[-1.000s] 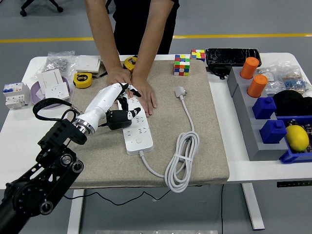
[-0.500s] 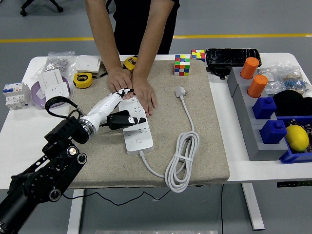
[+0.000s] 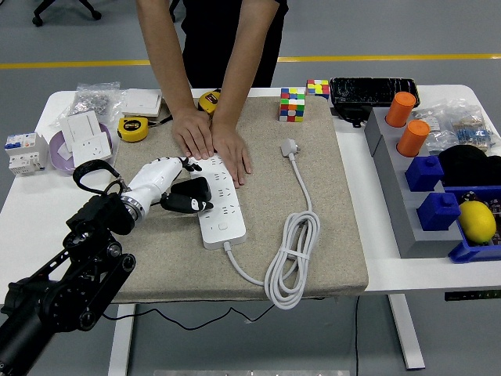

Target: Pick up the plug,place it near the board,insert it into the board,press the button

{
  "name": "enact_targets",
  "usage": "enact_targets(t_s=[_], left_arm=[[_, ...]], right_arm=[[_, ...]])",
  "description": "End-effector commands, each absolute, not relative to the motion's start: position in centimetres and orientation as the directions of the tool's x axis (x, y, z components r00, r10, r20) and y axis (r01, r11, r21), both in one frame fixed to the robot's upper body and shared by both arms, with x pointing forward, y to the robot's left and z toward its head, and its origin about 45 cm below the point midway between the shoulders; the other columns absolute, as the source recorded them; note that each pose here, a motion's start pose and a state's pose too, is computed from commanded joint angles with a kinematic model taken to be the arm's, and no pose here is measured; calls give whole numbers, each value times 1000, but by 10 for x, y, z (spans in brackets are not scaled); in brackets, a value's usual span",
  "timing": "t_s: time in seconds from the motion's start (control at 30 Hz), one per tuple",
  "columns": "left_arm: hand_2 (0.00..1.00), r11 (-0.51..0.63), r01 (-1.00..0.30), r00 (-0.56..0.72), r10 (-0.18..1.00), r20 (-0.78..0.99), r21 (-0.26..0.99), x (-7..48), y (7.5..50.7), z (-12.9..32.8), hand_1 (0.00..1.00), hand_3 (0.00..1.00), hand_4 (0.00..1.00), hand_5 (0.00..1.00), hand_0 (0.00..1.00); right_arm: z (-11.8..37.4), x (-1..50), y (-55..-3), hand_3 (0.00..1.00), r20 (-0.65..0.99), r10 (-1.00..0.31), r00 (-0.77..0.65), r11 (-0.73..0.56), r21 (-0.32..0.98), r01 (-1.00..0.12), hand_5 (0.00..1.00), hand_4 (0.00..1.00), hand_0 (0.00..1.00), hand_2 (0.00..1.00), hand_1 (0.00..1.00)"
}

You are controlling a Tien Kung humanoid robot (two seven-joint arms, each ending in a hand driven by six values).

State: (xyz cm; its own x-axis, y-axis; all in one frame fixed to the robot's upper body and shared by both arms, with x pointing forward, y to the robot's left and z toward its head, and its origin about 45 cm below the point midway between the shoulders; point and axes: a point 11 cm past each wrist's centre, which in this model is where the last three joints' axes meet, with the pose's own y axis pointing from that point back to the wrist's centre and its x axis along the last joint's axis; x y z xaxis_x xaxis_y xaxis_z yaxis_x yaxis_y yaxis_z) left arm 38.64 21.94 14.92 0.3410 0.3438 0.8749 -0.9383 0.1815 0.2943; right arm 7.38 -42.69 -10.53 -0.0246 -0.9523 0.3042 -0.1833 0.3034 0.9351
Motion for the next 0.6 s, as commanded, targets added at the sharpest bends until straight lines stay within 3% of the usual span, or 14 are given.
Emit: enact_targets(t_s=[0.03, 0.07, 0.23, 0.27, 0.6], left_arm=[[585, 179, -942, 332, 344, 878, 285, 387, 220, 150, 712, 567, 998, 260, 771], [464, 178, -944, 325, 344, 881, 278, 387, 220, 151, 521, 528, 810, 173, 629], [464, 171, -953, 296, 346, 890, 251, 387, 220, 154, 521, 528, 810, 173, 629], [383, 168, -953, 296, 347, 890, 252, 387, 221, 154, 361, 513, 670, 121, 509], [348, 158, -955, 291, 348, 891, 250, 385, 223, 159, 313, 495, 627, 87, 491]], right_arm=[[-105, 74, -427, 791, 304, -952, -25, 303, 935, -184, 860, 998, 861, 759, 767], [-105, 74, -427, 791, 304, -952, -25, 304, 935, -184, 860, 998, 861, 760, 768], [-105, 74, -427, 791, 305, -952, -27, 304, 935, -183, 860, 998, 861, 760, 768], [-105, 74, -427, 791, 304, -952, -27, 304, 935, -183, 859, 998, 861, 760, 767], [-105, 72, -427, 791, 304, -952, -29, 304, 935, -181, 861, 998, 861, 760, 767]])
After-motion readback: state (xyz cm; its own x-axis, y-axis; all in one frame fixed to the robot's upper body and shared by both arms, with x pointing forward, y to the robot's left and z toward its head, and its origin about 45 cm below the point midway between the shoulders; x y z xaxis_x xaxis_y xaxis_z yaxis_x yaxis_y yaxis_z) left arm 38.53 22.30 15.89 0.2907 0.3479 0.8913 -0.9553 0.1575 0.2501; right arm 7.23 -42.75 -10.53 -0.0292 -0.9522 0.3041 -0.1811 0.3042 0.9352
